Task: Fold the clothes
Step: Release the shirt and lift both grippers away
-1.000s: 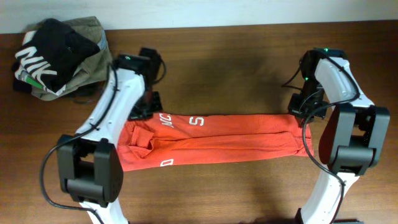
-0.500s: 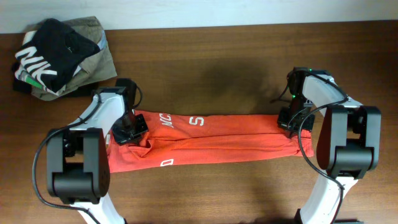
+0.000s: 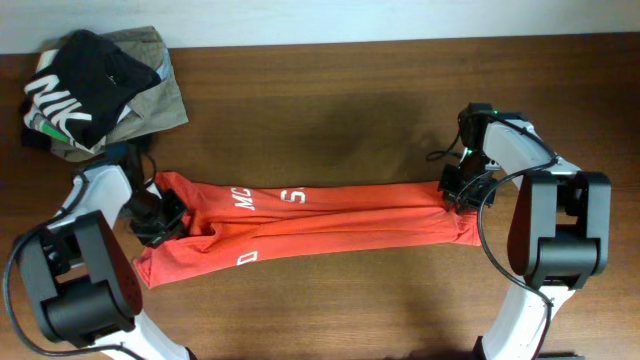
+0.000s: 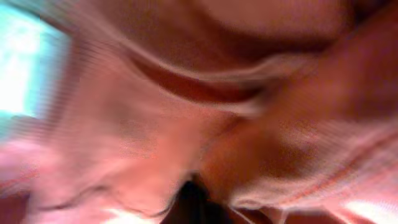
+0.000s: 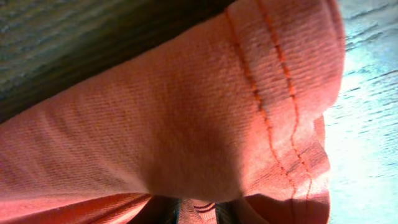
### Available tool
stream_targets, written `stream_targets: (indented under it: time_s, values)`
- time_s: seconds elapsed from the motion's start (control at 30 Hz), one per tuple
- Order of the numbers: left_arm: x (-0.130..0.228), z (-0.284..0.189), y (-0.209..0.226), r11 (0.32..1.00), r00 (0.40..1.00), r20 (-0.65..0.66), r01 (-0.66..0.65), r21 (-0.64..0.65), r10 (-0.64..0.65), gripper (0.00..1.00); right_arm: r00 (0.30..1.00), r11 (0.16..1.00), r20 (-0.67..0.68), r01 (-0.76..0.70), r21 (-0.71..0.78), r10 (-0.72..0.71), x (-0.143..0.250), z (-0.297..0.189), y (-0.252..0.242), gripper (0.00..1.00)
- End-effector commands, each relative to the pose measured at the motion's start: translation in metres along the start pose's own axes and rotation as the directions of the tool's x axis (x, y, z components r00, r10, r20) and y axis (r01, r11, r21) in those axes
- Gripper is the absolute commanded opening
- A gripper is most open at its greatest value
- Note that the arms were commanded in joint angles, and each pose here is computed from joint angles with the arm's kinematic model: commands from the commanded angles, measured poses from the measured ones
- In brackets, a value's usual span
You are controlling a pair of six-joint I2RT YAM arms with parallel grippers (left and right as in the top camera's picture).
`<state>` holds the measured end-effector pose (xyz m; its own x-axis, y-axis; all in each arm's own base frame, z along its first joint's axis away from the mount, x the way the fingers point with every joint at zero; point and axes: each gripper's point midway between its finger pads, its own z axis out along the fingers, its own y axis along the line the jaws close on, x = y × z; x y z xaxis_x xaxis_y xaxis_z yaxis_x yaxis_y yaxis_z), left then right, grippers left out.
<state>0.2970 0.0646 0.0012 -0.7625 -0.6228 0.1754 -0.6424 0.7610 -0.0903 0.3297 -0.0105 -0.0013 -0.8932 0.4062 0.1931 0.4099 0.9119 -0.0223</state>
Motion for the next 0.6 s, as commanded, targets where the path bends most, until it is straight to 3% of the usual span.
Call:
stream_targets:
  time_s: [0.0,0.07,0.17,0.2,0.23,0.3,0.33,0.37,0.4,0.43,0.57]
  values:
    - [-0.03,-0.019,0.044,0.978,0.998,0.067,0.034,-0.208,-0.021,0.01,0.997,1.0,0.079,-0.016,0.002,0.015,-0.023,-0.018,0.0,0.21]
    - [-0.04,-0.045,0.037,0.979,0.996,0.091,0.036,-0.199,-0.018,0.01,0.99,1.0,0.138,-0.005,-0.018,0.007,-0.033,-0.052,0.004,0.24]
    - [-0.052,-0.089,0.025,0.983,0.991,0.135,0.037,-0.182,-0.012,0.01,0.972,0.998,0.231,-0.03,-0.059,0.043,-0.048,-0.114,-0.009,0.4]
    - [-0.053,-0.098,0.023,0.983,0.99,0.144,0.035,-0.178,-0.009,0.01,0.967,0.997,0.249,-0.041,-0.068,0.057,-0.052,-0.128,-0.017,0.56]
    - [-0.052,-0.112,0.016,0.987,0.988,0.154,0.026,-0.16,-0.001,0.01,0.962,0.996,0.263,-0.053,-0.073,0.07,-0.056,-0.141,-0.033,0.99]
    - [-0.046,-0.127,-0.004,0.995,0.986,0.164,-0.006,-0.098,0.022,0.01,0.961,0.994,0.26,-0.079,-0.073,0.096,-0.06,-0.144,-0.061,0.99]
    - [-0.042,-0.13,-0.014,0.997,0.984,0.171,-0.028,-0.071,0.039,0.08,0.963,0.991,0.24,-0.108,-0.073,0.122,-0.061,-0.137,-0.084,0.99]
    - [-0.04,-0.13,-0.02,0.997,0.984,0.171,-0.041,-0.065,0.052,0.23,0.97,0.991,0.214,-0.096,-0.096,0.115,-0.058,-0.128,-0.095,0.99]
    - [-0.039,-0.129,-0.024,0.996,0.983,0.171,-0.053,-0.067,0.064,0.66,0.977,0.987,0.19,-0.066,-0.148,0.094,-0.056,-0.119,-0.095,0.99]
    - [-0.038,-0.128,-0.027,0.996,0.982,0.172,-0.062,-0.068,0.072,0.98,0.982,0.969,0.171,-0.031,-0.245,0.074,-0.054,-0.108,-0.089,0.99]
    - [-0.038,-0.128,-0.034,0.995,0.979,0.182,-0.079,-0.066,0.09,0.99,0.99,0.893,0.143,0.071,-0.444,-0.007,-0.04,-0.063,-0.063,0.99]
